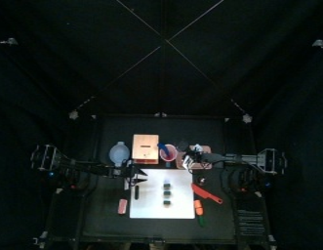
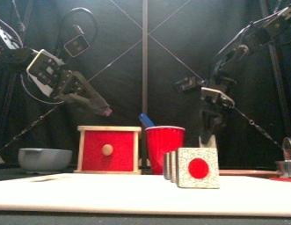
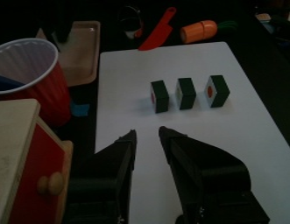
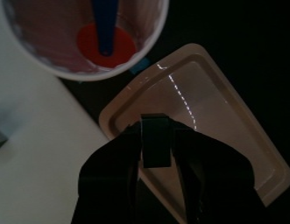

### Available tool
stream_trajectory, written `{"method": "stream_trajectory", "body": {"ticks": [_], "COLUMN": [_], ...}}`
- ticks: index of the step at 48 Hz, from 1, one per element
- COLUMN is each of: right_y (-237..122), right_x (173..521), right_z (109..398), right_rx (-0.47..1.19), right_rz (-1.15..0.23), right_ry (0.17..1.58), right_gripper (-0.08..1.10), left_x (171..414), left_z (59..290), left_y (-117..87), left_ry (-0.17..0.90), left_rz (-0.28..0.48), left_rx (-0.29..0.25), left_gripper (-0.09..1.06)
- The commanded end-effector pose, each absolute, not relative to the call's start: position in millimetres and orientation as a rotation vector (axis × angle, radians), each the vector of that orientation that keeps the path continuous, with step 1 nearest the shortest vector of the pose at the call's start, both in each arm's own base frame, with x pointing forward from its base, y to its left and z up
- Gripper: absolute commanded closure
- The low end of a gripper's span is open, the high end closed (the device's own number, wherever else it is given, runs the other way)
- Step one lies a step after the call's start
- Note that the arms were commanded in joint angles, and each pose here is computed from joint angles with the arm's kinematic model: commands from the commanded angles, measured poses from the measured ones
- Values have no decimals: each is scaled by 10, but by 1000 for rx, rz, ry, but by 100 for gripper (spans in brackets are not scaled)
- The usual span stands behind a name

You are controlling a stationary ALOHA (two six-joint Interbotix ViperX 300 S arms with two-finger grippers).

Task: Place sushi on board then cut the sushi with the knife then place the pieces on the plate
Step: Place the 4 sushi pieces on the plate

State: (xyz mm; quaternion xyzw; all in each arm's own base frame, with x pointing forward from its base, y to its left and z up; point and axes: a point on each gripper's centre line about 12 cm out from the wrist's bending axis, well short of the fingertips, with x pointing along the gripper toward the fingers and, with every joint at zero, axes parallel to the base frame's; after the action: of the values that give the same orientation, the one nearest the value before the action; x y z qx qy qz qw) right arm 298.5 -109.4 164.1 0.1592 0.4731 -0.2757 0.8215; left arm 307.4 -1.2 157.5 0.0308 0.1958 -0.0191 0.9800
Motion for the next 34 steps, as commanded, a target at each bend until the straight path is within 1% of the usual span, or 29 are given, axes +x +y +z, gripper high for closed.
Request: {"method": "stream_trajectory", "body": {"ticks": [1, 7, 11, 15, 20, 28, 34], "right_y": [-1152, -1186, -1195, -1202, -1205, -1176, -904], "right_x": [3015, 3012, 3038, 3056, 3054, 3079, 3255], "right_z": [1579, 1371, 1310, 1322, 1403, 1651, 1838], "right_rx": [348, 349, 350, 346, 341, 327, 271], "right_rz": [-585, -593, -590, -588, -588, -585, -493], "right_ry": [991, 1046, 1055, 1051, 1033, 984, 940], "right_gripper": [42, 33, 27, 23, 21, 21, 21], "left_x": [3114, 3118, 3123, 3118, 3118, 3118, 3122], "left_z": [1654, 1660, 1665, 1660, 1658, 1660, 1663], "left_y": [-4, -4, -4, -3, -4, -3, -8], "left_ry": [367, 364, 362, 364, 365, 364, 364], "left_rz": [-37, -37, -37, -36, -37, -36, -37], "left_rx": [66, 66, 66, 65, 66, 65, 65], "left_gripper": [27, 27, 27, 27, 27, 27, 27]}}
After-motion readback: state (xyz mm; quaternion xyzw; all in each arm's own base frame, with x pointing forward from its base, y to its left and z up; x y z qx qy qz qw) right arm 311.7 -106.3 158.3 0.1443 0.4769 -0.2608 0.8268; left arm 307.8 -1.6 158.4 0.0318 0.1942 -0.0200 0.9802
